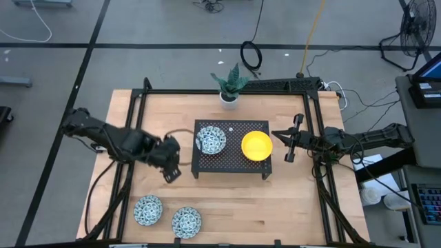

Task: Pick & Place Mini bowls
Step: Stack the right blue patterned bowl on the blue patterned bowl on the shelf

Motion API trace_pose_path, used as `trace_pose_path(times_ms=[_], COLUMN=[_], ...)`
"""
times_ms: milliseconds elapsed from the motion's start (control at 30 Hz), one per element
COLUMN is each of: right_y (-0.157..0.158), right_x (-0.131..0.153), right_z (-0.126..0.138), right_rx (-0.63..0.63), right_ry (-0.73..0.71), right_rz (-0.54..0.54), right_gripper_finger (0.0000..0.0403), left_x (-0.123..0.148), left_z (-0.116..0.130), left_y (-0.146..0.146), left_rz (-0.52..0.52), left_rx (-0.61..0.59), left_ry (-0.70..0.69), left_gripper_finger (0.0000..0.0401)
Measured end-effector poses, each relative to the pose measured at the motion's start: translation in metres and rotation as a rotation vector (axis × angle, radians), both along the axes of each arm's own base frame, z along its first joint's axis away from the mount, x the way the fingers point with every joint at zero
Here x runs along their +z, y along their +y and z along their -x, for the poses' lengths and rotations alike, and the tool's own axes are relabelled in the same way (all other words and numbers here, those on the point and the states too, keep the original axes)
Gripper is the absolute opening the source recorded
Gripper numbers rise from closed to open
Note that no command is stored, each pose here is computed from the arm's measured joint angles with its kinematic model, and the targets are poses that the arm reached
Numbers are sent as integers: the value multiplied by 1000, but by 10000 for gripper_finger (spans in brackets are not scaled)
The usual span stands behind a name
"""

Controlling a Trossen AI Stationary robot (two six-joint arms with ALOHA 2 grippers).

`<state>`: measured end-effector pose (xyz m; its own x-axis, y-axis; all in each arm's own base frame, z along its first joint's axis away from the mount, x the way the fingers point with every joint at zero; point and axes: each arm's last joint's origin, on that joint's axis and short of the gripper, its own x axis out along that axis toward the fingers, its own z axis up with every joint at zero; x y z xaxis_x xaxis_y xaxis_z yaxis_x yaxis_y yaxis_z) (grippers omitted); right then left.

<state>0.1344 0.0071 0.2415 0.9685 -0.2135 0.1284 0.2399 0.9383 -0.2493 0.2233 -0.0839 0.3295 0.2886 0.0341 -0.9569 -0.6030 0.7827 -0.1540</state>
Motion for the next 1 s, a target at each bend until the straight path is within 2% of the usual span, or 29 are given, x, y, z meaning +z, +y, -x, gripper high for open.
trace_pose_path(times_ms=[133, 367, 667, 800, 1000], right_y=[0, 0, 0, 0, 0], right_x=[-2, -3, -1, -1, -1], right_z=[0, 0, 0, 0, 0], right_rx=[1, 0, -1, -1, -2], right_ry=[20, 28, 9, 9, 10], right_rz=[-5, 2, 8, 8, 13], right_gripper_finger=[0, 0, 0, 0, 0], left_x=[-30, -85, -116, -133, -158], left_z=[-5, -11, -32, -38, -40], left_y=[-24, -52, -81, -93, -102], left_rz=[58, 104, 171, 200, 255], left_rx=[-31, -213, -336, -375, -329], left_ry=[-76, -229, -312, -292, -172], left_gripper_finger=[244, 244, 243, 244, 243])
